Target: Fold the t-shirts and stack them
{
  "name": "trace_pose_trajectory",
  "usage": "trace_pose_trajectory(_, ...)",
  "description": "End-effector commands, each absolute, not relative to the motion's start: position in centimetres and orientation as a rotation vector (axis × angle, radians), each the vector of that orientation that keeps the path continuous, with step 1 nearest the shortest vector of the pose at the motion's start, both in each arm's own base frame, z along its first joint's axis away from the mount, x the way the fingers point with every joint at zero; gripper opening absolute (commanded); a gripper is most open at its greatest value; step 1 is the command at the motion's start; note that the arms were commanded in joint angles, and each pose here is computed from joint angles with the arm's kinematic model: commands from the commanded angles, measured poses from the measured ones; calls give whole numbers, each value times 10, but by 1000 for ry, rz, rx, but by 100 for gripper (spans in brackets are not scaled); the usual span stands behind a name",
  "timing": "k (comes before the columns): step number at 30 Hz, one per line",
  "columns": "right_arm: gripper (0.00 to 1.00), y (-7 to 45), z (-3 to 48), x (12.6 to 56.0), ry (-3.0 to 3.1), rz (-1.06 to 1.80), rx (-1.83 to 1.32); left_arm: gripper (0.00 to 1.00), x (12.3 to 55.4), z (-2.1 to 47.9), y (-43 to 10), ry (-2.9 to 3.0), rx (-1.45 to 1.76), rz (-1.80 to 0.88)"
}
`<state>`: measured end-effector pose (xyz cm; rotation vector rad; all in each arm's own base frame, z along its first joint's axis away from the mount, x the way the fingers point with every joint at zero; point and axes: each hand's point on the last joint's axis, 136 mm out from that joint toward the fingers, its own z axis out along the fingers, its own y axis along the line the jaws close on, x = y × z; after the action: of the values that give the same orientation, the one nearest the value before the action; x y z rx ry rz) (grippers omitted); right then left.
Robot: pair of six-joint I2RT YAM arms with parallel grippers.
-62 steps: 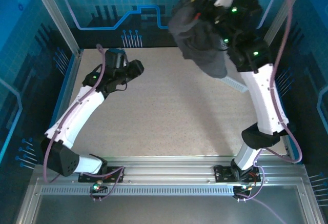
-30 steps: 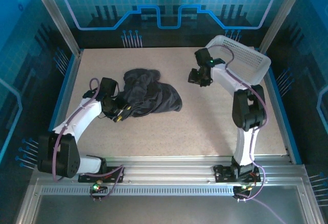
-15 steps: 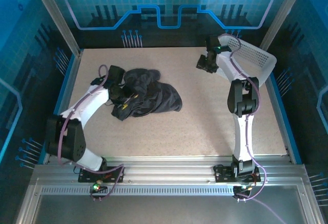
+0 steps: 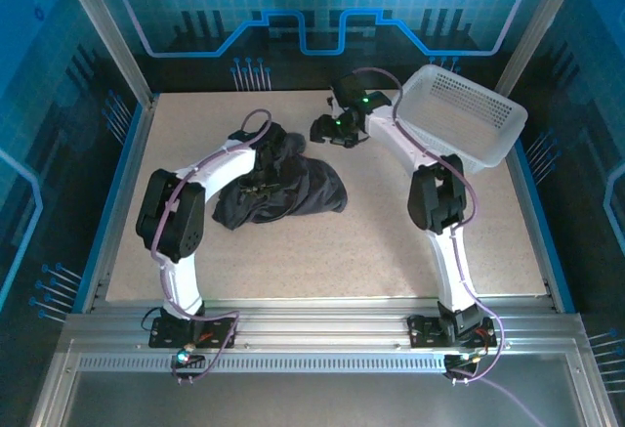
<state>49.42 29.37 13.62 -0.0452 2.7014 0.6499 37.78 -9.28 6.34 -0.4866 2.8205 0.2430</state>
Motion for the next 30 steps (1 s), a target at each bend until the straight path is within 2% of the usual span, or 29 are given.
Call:
trace_pose_trajectory(1, 61, 325, 113, 487, 2775, 727, -36, 0, 353, 86, -51, 2751, -481, 454)
trace_pose_trajectory(8, 58, 331, 86, 479, 2852, 689, 109, 0, 308, 140, 1, 2552, -705, 349)
trace_pose_trajectory(12, 56, 322, 73, 457, 2911, 669, 210, 0, 301, 159, 11, 2428, -793, 152)
trace_pose_trajectory(15, 51, 310, 45, 432, 3007, 613, 304, 0, 295, 161, 18, 2373, -845, 104)
trace_pose_trajectory(19, 49, 297, 20, 408, 3069, 574, 408, 0, 283, 170, 37, 2297, -949, 138)
trace_pose_trajectory(23, 43, 286, 27, 392, 3066, 554, 472, 0, 269, 181, 63, 2180, -1081, 184)
trace_pose_trajectory(30, 2, 253, 22, 388, 3049, 495, 521, 0, 274, 176, 76, 2104, -1234, 36)
